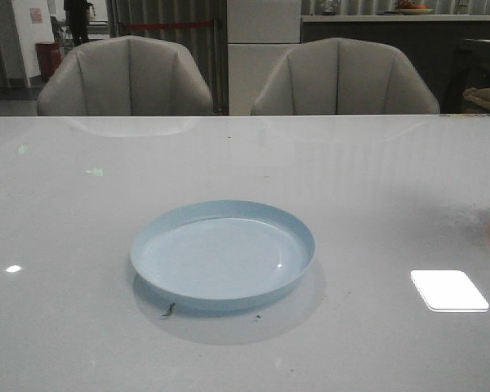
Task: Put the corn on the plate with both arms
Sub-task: 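Lower the right gripper around the orange corn cob and close it, then lift the corn with the right gripper and carry it over the plate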
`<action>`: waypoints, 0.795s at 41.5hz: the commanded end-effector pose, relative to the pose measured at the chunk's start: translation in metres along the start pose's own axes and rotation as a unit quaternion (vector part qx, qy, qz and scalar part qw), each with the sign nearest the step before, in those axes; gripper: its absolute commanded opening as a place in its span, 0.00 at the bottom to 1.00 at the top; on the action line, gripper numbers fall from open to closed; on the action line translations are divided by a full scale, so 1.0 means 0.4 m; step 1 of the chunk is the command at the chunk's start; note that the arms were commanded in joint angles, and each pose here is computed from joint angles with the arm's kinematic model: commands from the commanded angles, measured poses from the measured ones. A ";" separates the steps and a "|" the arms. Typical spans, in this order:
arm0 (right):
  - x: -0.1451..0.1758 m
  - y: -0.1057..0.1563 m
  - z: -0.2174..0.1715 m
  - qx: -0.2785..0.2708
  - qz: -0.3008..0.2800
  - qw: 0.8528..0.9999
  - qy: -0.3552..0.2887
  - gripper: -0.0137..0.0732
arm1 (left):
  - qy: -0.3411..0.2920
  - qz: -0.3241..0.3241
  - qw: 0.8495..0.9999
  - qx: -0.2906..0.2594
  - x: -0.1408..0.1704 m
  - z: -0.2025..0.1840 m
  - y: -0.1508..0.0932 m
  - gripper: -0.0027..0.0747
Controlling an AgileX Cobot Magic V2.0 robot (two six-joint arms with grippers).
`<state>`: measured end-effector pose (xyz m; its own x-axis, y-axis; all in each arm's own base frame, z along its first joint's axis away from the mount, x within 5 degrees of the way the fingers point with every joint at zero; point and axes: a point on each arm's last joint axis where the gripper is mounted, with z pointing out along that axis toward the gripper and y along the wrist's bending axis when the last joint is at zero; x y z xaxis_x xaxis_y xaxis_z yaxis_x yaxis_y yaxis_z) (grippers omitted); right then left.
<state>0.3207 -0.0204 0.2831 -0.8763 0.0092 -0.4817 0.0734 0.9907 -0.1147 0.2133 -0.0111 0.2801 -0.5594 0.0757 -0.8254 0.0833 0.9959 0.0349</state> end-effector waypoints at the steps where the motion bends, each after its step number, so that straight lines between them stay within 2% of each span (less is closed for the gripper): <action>1: -0.031 -0.007 0.011 0.010 -0.009 1.000 -0.019 0.84 | -0.055 -0.010 0.998 -0.003 -0.040 -0.021 0.003 0.31; 13: -0.018 0.014 0.173 0.004 -0.013 0.999 0.047 0.84 | -0.037 -0.010 0.999 -0.001 -0.031 -0.020 0.002 0.31; 27: -0.013 0.028 0.263 -0.003 -0.018 0.999 0.052 0.84 | -0.024 -0.010 1.000 0.000 -0.026 -0.019 0.001 0.31; 30: -0.014 0.029 0.265 -0.003 -0.018 0.999 0.049 0.80 | -0.022 -0.010 1.000 0.000 -0.025 -0.019 0.001 0.31; 33: -0.017 0.029 0.265 -0.004 -0.018 0.999 0.043 0.70 | -0.021 -0.010 1.000 0.000 -0.024 -0.019 0.001 0.31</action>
<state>0.3713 -0.0207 0.1659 -0.9566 -0.0033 -0.2915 0.0312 0.9930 -0.1138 0.2101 -0.0113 0.2757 -0.6082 0.0752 -0.7902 0.0861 0.9959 0.0285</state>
